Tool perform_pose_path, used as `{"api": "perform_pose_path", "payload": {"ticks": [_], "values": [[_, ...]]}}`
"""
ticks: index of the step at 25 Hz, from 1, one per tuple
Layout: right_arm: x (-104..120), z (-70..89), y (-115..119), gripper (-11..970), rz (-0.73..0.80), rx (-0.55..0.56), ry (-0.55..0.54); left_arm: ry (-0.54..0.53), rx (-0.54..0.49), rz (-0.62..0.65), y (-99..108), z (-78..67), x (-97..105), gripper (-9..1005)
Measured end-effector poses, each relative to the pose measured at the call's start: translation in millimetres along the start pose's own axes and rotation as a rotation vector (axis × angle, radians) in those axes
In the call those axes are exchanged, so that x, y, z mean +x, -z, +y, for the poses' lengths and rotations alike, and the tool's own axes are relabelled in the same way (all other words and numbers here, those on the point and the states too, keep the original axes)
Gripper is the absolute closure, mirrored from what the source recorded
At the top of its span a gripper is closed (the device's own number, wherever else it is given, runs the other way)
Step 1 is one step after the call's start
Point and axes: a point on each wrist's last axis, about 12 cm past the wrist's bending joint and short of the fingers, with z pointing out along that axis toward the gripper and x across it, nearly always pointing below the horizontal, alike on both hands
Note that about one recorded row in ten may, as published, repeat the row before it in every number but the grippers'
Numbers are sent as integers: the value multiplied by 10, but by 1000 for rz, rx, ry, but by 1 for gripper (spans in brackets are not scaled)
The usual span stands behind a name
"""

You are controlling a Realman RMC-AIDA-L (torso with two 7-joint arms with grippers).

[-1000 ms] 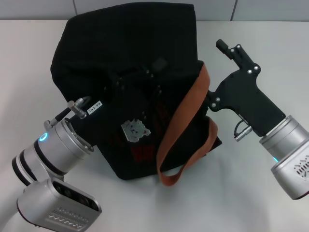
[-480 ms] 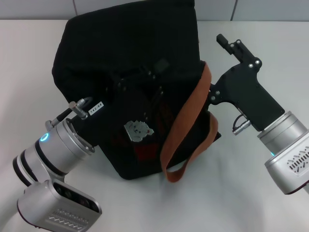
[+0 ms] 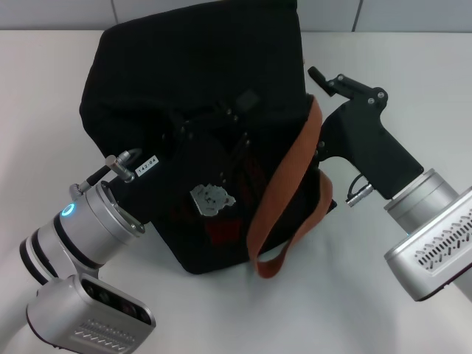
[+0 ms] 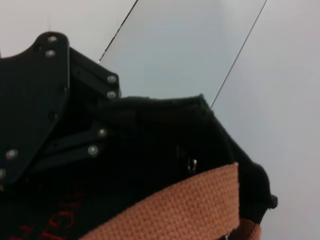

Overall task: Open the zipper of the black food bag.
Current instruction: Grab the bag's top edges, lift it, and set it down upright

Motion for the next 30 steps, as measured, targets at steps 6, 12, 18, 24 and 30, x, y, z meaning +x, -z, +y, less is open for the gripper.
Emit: {"api": "perform_pose_path", "payload": {"ticks": [6, 12, 18, 24, 30], "values": [[10, 14, -41, 729, 15, -13, 1, 0, 0, 0, 0, 0, -1, 898], [5, 22, -78, 839, 19, -18, -1, 0, 0, 1, 0, 0, 1, 897], [25, 29, -49, 961, 35, -16, 9, -1, -5, 7, -3, 6, 7, 897], [210, 156, 319, 957, 191, -29, 9, 9, -28, 29, -14, 19, 16, 897], [295, 220, 596, 950, 270, -31, 4, 15, -28, 32, -12, 20, 19, 897]]}}
